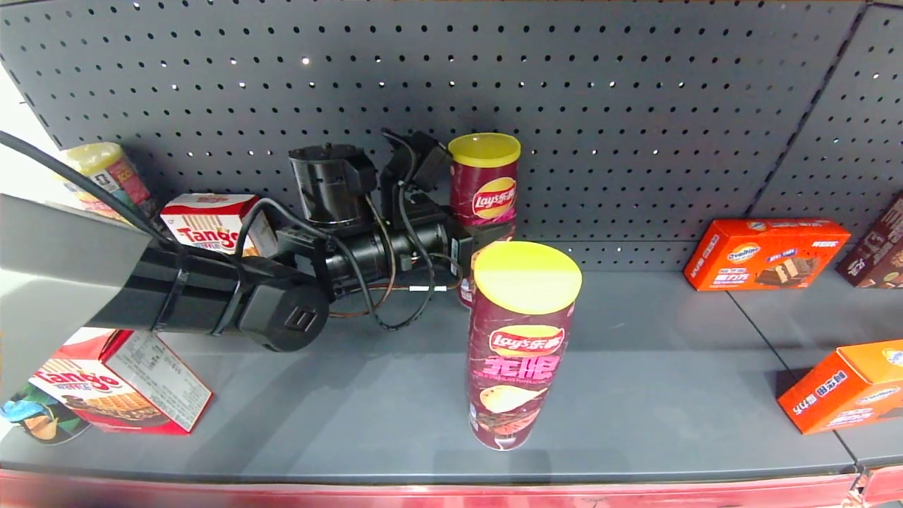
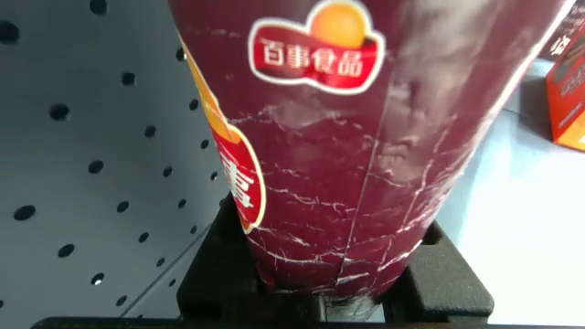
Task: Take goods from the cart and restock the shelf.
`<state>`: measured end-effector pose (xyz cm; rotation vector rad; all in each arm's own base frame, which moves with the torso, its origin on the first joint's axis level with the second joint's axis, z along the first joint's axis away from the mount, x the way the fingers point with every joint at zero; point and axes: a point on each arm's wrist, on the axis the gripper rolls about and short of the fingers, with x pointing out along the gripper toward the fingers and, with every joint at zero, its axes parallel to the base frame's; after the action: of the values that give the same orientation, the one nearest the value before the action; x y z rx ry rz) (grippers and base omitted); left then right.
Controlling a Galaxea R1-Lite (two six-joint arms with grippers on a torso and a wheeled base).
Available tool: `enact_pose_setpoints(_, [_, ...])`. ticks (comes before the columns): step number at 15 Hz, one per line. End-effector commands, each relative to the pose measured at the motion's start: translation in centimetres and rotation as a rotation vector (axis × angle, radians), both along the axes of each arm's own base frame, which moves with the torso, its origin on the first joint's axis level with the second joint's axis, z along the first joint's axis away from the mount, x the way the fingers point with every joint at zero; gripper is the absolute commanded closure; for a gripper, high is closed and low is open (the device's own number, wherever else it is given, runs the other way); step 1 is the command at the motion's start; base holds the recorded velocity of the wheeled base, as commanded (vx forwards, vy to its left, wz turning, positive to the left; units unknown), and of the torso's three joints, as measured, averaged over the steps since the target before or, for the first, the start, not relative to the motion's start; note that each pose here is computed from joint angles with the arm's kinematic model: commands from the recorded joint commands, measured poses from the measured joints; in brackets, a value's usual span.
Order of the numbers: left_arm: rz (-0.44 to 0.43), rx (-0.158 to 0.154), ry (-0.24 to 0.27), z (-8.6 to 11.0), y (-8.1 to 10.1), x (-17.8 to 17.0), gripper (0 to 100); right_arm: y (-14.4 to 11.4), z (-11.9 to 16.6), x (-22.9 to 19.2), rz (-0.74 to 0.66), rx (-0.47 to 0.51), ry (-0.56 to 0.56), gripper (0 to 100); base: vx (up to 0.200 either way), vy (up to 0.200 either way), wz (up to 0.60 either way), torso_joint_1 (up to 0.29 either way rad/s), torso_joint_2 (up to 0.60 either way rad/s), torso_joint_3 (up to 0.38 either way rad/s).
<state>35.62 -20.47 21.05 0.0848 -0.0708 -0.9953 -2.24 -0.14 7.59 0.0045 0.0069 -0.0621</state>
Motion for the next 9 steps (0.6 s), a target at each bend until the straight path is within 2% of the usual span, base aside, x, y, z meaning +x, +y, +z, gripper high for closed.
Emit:
enact_pose_setpoints(1, [0.000,0.006,0.009,-0.5,-0.1,0.2,100,0.0,0.0,0.0,0.001,0.000,0.001,0,0.000,0.000,0.00,0.000,0.00,0.000])
enact_pose_setpoints(5, [0.002,0.024,0.003,-1.1,-0.2,0.5,100,0.0,0.0,0.0,0.001,0.000,0.001,0,0.000,0.000,0.00,0.000,0.00,0.000])
enact_pose_setpoints(9, [0.001,0.012,-0.017,-1.6,-0.4,1.0,100,0.0,0.0,0.0,0.001,0.000,0.002,0,0.000,0.000,0.00,0.000,0.00,0.000])
